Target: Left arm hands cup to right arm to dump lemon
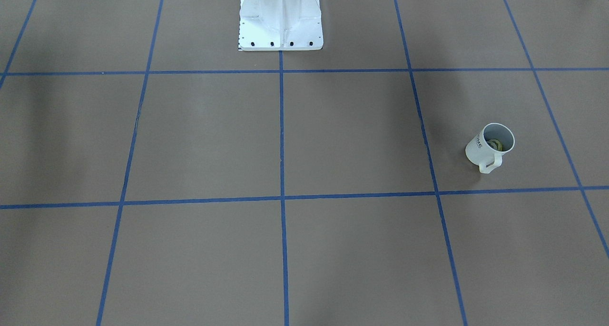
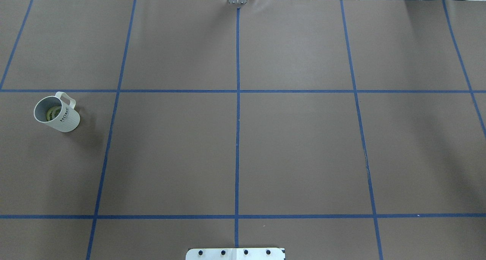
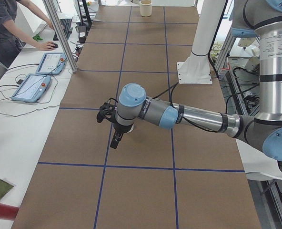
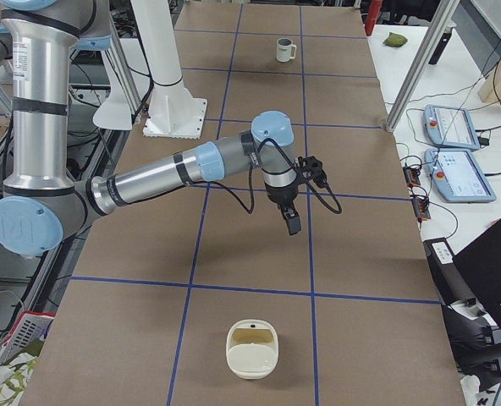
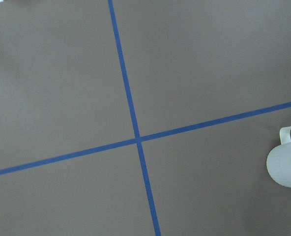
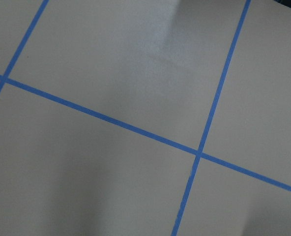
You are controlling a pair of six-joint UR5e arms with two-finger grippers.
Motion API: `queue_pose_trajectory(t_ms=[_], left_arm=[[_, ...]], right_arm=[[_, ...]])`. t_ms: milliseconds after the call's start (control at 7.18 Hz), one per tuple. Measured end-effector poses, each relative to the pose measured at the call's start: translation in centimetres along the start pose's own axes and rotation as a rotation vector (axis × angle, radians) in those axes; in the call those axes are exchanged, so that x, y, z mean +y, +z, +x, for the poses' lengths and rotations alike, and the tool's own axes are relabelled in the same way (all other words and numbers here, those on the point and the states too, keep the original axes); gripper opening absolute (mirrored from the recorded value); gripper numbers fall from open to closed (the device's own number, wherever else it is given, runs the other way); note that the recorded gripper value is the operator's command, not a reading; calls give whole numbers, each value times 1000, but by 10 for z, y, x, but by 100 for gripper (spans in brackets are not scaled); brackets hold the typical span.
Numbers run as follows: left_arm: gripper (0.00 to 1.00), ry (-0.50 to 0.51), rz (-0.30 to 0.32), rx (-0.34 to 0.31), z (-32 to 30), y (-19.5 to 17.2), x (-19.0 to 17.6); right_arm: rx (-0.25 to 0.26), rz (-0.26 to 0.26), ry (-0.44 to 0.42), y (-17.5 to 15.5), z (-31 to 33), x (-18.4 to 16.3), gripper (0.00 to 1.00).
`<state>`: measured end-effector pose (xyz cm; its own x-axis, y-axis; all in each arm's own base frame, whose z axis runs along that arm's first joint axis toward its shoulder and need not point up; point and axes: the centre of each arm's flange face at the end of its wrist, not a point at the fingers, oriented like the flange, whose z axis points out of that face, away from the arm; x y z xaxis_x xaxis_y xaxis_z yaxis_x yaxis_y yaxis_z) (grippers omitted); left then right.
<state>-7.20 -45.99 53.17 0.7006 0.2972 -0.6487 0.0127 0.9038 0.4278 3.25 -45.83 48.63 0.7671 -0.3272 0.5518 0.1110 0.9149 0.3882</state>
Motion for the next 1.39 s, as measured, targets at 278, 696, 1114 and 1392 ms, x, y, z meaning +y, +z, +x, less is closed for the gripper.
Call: queue_pose_trajectory(t_ms=[278,696,1114,1392], left_arm=[[100,61,-4,63,22,16,-10],[100,-18,-99,147,88,76,-14],[100,-224,-105,98,146,133,-6],[95,-282,-105,41,178,165,1]], right_arm=[[-30,51,-39,3,-12,-11,100],[-111,97,-41,19,-66,-44,100],[-141,87,-4,41,-132,-71,100],[-151,90,-4,44,-151,-79,100]])
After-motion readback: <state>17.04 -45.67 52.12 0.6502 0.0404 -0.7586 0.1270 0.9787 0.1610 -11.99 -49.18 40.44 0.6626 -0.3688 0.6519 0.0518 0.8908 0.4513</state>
